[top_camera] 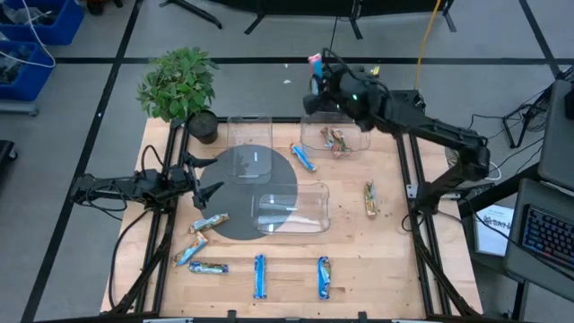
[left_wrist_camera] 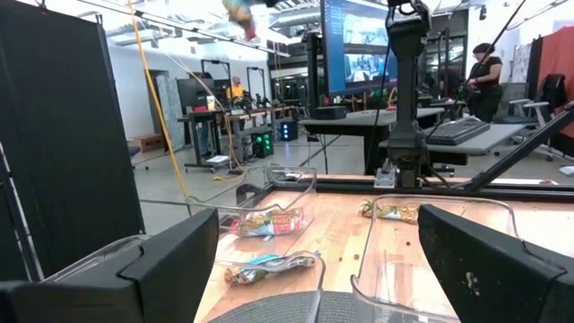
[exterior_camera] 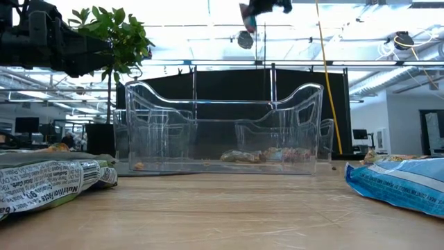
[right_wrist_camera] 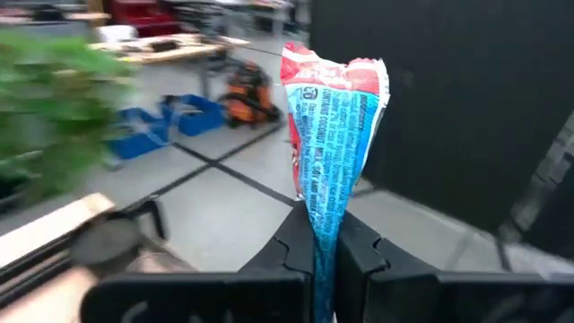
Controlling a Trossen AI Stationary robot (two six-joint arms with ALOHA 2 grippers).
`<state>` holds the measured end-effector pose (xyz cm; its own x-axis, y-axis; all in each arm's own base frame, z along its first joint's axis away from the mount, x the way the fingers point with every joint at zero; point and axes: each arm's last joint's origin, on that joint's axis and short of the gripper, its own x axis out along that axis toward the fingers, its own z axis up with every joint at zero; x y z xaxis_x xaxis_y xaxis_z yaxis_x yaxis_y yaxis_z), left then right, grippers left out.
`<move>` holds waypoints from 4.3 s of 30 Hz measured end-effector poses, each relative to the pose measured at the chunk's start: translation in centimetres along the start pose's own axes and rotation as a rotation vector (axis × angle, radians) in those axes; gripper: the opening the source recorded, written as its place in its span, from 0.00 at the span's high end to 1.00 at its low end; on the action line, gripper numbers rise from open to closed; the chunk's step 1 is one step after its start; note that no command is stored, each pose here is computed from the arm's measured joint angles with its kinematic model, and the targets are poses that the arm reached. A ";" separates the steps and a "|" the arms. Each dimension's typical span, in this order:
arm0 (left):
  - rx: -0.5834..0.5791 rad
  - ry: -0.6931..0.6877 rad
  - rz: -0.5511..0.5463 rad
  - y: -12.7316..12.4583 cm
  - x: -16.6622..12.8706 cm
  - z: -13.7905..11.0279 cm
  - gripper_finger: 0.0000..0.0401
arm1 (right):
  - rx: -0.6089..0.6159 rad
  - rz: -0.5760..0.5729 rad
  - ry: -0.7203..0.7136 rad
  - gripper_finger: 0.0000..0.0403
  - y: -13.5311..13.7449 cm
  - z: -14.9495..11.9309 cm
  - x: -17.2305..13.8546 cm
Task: Pick and place Granola Bars by type
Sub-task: Put the red granola bar into the top right transparent bin, then put the yellow granola bar into the bottom transparent bin
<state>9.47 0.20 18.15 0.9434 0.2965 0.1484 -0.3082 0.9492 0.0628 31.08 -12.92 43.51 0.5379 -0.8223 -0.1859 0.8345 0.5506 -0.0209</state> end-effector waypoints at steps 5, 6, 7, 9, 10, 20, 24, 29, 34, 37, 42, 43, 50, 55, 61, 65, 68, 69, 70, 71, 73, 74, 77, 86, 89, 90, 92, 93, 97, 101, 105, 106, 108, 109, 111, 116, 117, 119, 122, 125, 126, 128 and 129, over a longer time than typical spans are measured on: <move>0.000 0.000 -0.003 0.0 0.0 0.0 0.06 | 0.027 -0.118 0.074 0.99 -1.4 -1.7 3.5; 0.000 -0.001 -0.003 0.0 0.0 0.0 0.06 | 0.039 -0.134 0.092 0.99 -1.6 -2.2 4.1; 0.000 -0.001 -0.003 0.0 0.0 0.0 0.06 | 0.050 -0.153 0.118 0.99 -1.8 -2.7 4.8; 0.000 -0.001 -0.003 0.0 0.0 0.0 0.06 | 0.079 -0.184 0.169 0.99 -2.2 -3.9 6.2; 0.000 -0.001 -0.003 0.0 0.0 0.0 0.06 | 0.088 -0.201 0.202 0.99 -2.4 -4.6 6.8; 0.000 0.000 -0.003 0.0 0.0 0.0 0.06 | 0.131 -0.231 0.495 0.99 -2.9 -10.7 11.2; 0.000 0.000 -0.003 0.0 0.0 0.0 0.06 | 0.110 -0.265 0.582 0.99 -2.9 -12.6 12.2; 0.000 -0.001 -0.003 0.0 0.0 0.0 0.06 | 0.045 -0.296 0.687 0.99 -3.0 -14.6 12.7; 0.000 -0.001 -0.002 0.0 0.0 0.0 0.06 | 0.004 -0.302 0.786 0.99 -2.8 -16.4 13.1; 0.000 -0.001 -0.003 0.0 0.0 0.0 0.06 | -0.018 -0.285 0.851 0.99 -2.7 -17.6 13.4; 0.000 -0.001 -0.003 0.0 0.0 0.0 0.06 | -0.031 -0.250 0.900 0.99 -2.6 -17.9 13.3; 0.000 0.000 -0.003 0.0 0.0 0.0 0.06 | -0.030 -0.249 0.900 0.99 -2.6 -17.9 13.3; 0.000 0.000 -0.002 0.0 0.0 0.0 0.06 | -0.057 -0.248 0.942 0.99 -2.4 -18.2 12.8; 0.000 0.000 -0.003 0.0 0.0 0.0 0.06 | -0.062 -0.214 0.960 0.99 -2.0 -18.3 12.6; 0.000 0.000 -0.002 0.0 0.0 0.0 0.06 | -0.083 -0.184 1.045 0.99 -1.5 -20.6 13.6; 0.000 0.000 -0.003 0.0 0.0 0.0 0.06 | -0.106 -0.177 1.068 0.99 -1.2 -21.3 13.7; 0.000 0.000 -0.003 0.0 0.0 0.0 0.06 | -0.115 -0.166 1.048 0.99 -1.2 -21.1 13.8; 0.000 0.000 -0.002 0.0 0.0 0.0 0.06 | -0.117 -0.164 1.044 0.99 -1.2 -21.1 13.9; 0.000 0.000 -0.002 0.0 0.0 0.0 0.06 | -0.117 -0.163 1.042 0.99 -1.2 -21.1 14.0; 0.000 0.000 -0.002 0.0 0.0 0.0 0.06 | -0.118 -0.164 1.044 0.99 -1.3 -21.2 14.0; 0.000 0.000 -0.003 0.0 0.0 0.0 0.06 | -0.124 -0.164 1.065 0.99 -1.2 -21.9 14.3; 0.000 0.000 -0.002 0.0 0.0 0.0 0.06 | -0.130 -0.155 1.088 0.99 -1.2 -22.2 14.3; 0.000 0.000 -0.002 0.0 0.0 0.0 0.06 | -0.137 -0.127 1.129 0.99 -1.0 -23.1 14.7; 0.000 0.000 -0.003 0.0 0.0 0.0 0.06 | -0.147 -0.116 1.125 0.99 -1.0 -23.2 14.7; 0.000 0.000 -0.003 0.0 0.0 0.0 0.06 | -0.144 -0.106 1.132 0.98 -1.0 -23.2 14.8; 0.000 -0.001 -0.003 0.0 0.0 0.0 0.06 | -0.133 -0.089 1.144 0.97 -1.1 -23.2 14.8; 0.000 -0.001 -0.003 0.0 0.0 0.0 0.06 | -0.110 -0.034 1.175 0.93 -1.3 -23.4 14.9; 0.000 0.000 -0.003 0.0 0.0 0.0 0.06 | -0.099 -0.016 1.185 0.92 -1.4 -23.4 15.0; 0.000 0.000 -0.003 0.0 0.0 0.0 0.06 | -0.083 -0.021 1.194 0.84 -1.7 -23.5 15.1; 0.000 0.000 -0.003 0.0 0.0 0.0 0.06 | -0.075 -0.026 1.189 0.76 -2.0 -23.4 15.2; 0.000 0.000 -0.003 0.0 0.0 0.0 0.06 | -0.069 -0.024 1.178 0.67 -2.4 -23.2 15.4; 0.000 -0.001 -0.003 0.0 0.0 0.0 0.06 | -0.065 -0.019 1.172 0.65 -2.5 -23.1 15.5; 0.000 0.000 -0.003 0.0 0.0 0.0 0.06 | -0.052 -0.006 1.152 0.61 -2.9 -22.7 15.6; 0.000 0.000 -0.003 0.0 0.0 0.0 0.06 | -0.049 -0.001 1.138 0.60 -3.0 -22.4 15.6; 0.000 0.000 -0.003 0.0 0.0 0.0 0.06 | -0.043 0.004 1.102 0.58 -3.4 -21.4 15.5; 0.000 0.000 -0.003 0.0 0.0 0.0 0.06 | -0.046 0.037 1.016 0.59 -4.2 -18.3 14.3; 0.000 -0.001 -0.003 0.0 0.0 0.0 0.06 | -0.044 0.045 0.994 0.59 -4.3 -17.6 13.9; 0.000 -0.001 -0.003 0.0 0.0 0.0 0.06 | -0.038 0.065 0.933 0.60 -4.6 -15.8 13.1; 0.000 -0.001 -0.003 0.0 0.0 0.0 0.06 | -0.022 0.101 0.806 0.61 -4.9 -12.8 11.7; 0.000 -0.001 -0.003 0.0 0.0 0.0 0.06 | -0.004 0.137 0.658 0.60 -5.1 -9.9 10.4; 0.000 -0.001 -0.003 0.0 0.0 0.0 0.06 | 0.005 0.149 0.603 0.60 -5.2 -8.9 9.9; 0.000 0.000 -0.003 0.0 0.0 0.0 0.06 | 0.027 0.175 0.503 0.60 -5.2 -7.0 8.9; 0.000 -0.001 -0.003 0.0 0.0 0.0 0.06 | 0.034 0.186 0.462 0.60 -5.1 -6.2 8.3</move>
<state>9.47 0.19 18.16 0.9443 0.2936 0.1489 -0.3054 0.9501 0.0631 30.55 -21.65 35.93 0.5754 -0.5563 -0.5995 0.7369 0.6707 0.0848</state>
